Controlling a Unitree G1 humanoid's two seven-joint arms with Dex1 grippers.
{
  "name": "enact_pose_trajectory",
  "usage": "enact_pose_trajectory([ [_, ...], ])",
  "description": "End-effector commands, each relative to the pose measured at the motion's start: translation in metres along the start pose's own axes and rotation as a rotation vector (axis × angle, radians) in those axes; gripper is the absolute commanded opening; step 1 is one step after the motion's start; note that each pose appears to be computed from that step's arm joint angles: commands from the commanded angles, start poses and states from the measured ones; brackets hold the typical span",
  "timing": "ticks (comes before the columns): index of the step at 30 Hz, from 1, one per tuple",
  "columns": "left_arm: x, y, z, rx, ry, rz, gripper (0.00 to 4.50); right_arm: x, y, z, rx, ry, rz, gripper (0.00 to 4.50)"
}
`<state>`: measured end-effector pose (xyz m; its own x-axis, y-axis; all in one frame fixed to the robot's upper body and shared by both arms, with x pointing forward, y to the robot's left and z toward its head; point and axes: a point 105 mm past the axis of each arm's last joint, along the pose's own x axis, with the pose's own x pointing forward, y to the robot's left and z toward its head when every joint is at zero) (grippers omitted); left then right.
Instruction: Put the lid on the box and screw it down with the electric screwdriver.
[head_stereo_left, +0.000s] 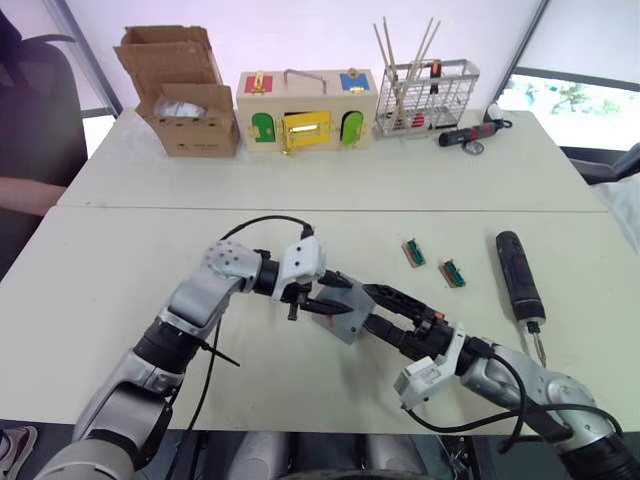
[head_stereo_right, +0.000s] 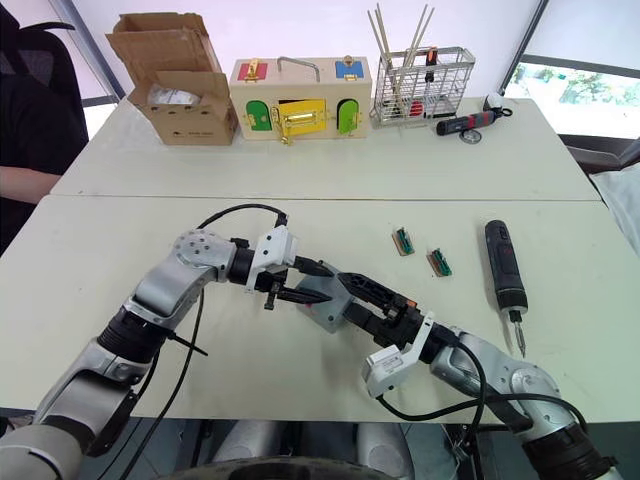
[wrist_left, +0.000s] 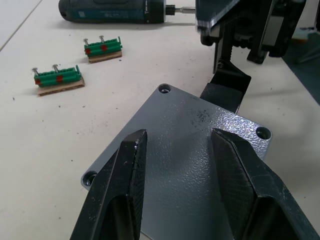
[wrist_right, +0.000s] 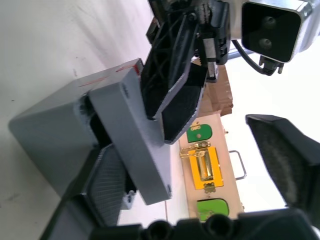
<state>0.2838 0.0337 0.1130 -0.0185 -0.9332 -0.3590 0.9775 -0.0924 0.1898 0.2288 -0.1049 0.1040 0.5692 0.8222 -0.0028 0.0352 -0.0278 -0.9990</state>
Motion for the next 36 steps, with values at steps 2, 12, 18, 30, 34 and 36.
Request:
enact_pose_trajectory([
  [2, 0.01, -0.016, -0.048, -0.073, 0.173, -0.039, 2.03, -0.008, 0.0, 0.0, -0.007, -0.006, 0.025, 4.48],
  [12, 0.013, -0.016, -0.058, -0.09, 0.198, -0.012, 2.03, -0.012, -0.008, -0.007, -0.031, -0.013, 0.036, 4.48],
  [18, 0.013, -0.017, -0.06, -0.099, 0.204, -0.008, 2.03, -0.018, -0.015, -0.011, -0.057, -0.029, 0.033, 4.48],
  [30, 0.016, -0.014, -0.064, -0.108, 0.208, 0.017, 2.03, -0.039, -0.019, -0.02, -0.086, -0.064, 0.099, 4.48],
  [34, 0.017, -0.015, -0.065, -0.113, 0.206, 0.017, 2.03, -0.047, -0.019, -0.024, -0.083, -0.051, 0.11, 4.48],
  [36, 0.017, -0.015, -0.066, -0.117, 0.207, 0.017, 2.03, -0.048, -0.021, -0.025, -0.083, -0.047, 0.107, 4.48],
])
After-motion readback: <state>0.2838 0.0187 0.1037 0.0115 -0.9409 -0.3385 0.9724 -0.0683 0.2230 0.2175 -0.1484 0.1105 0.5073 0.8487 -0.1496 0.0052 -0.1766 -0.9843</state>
